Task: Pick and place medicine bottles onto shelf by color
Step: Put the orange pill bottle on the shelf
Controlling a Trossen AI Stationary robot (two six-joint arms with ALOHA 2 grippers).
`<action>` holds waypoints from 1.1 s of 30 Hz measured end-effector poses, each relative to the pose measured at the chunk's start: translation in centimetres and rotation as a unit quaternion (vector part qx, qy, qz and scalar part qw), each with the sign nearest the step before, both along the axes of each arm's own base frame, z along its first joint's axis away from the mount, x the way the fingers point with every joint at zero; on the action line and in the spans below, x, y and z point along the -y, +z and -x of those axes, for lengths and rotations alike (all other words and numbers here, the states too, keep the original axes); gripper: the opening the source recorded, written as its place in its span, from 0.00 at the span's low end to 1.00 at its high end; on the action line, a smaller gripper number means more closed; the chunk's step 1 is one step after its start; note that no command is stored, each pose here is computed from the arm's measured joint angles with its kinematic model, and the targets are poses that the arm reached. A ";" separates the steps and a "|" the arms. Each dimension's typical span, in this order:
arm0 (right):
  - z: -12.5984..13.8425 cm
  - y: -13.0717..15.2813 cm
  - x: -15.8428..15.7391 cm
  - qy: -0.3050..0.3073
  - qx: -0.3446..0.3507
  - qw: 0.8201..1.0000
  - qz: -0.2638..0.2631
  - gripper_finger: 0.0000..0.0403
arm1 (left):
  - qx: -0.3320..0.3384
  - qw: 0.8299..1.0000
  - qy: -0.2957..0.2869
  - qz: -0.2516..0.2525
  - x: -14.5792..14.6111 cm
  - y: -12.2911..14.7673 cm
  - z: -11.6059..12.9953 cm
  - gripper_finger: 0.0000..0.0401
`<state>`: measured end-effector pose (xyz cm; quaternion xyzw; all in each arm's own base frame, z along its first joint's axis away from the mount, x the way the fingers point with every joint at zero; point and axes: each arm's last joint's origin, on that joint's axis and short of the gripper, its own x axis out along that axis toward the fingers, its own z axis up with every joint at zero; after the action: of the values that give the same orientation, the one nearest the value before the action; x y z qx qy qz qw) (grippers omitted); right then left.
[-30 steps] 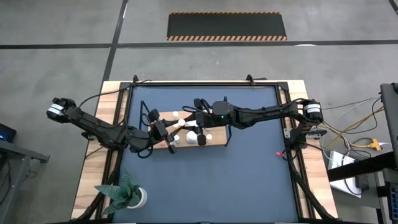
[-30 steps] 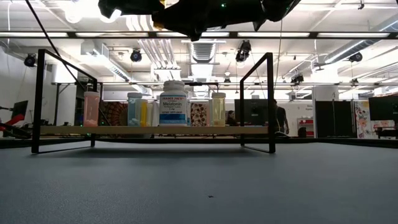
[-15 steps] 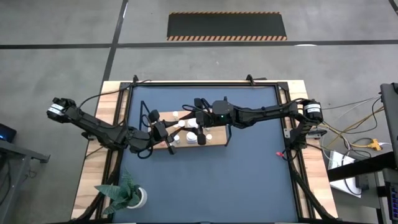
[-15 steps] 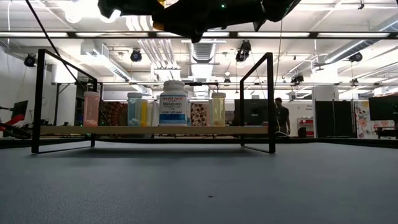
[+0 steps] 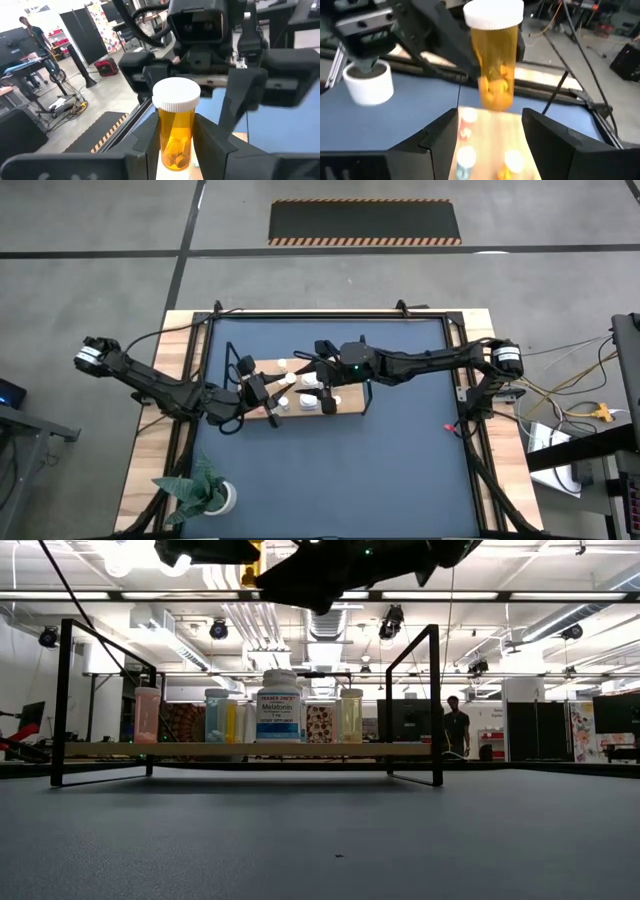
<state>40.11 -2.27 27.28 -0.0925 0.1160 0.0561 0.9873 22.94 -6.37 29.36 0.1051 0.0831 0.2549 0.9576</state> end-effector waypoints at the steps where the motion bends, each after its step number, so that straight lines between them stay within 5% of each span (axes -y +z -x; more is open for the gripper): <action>1: 0.3 0.2 0.0 0.001 -0.008 1.000 0.003 0.53 | -0.002 1.000 -0.003 0.000 0.0 0.0 0.1 0.21; 6: 2.5 1.8 -0.2 0.018 -0.074 0.996 0.048 0.52 | 0.006 0.997 -0.074 0.029 0.7 0.2 0.3 0.21; 12: 5.2 4.7 -1.4 0.092 -0.093 0.972 0.196 0.52 | 0.016 0.959 -0.225 0.172 1.6 -0.2 0.3 0.21; 18: 5.3 5.6 -2.9 0.127 -0.053 0.957 0.254 0.52 | 0.003 0.943 -0.219 0.251 1.9 -1.4 -0.1 0.21; 25: 3.9 5.3 -3.2 0.111 -0.023 0.984 0.137 0.52 | -0.029 0.970 -0.183 0.158 1.7 -2.1 -0.5 0.21; 33: 2.0 3.4 -3.2 0.089 -0.029 0.994 0.060 0.52 | -0.051 0.986 -0.150 0.056 1.4 -2.0 -0.4 0.21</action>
<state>38.10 0.97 30.67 -0.1598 0.1392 0.1396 0.9673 23.33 -7.78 27.39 0.0752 0.1294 0.0981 0.9839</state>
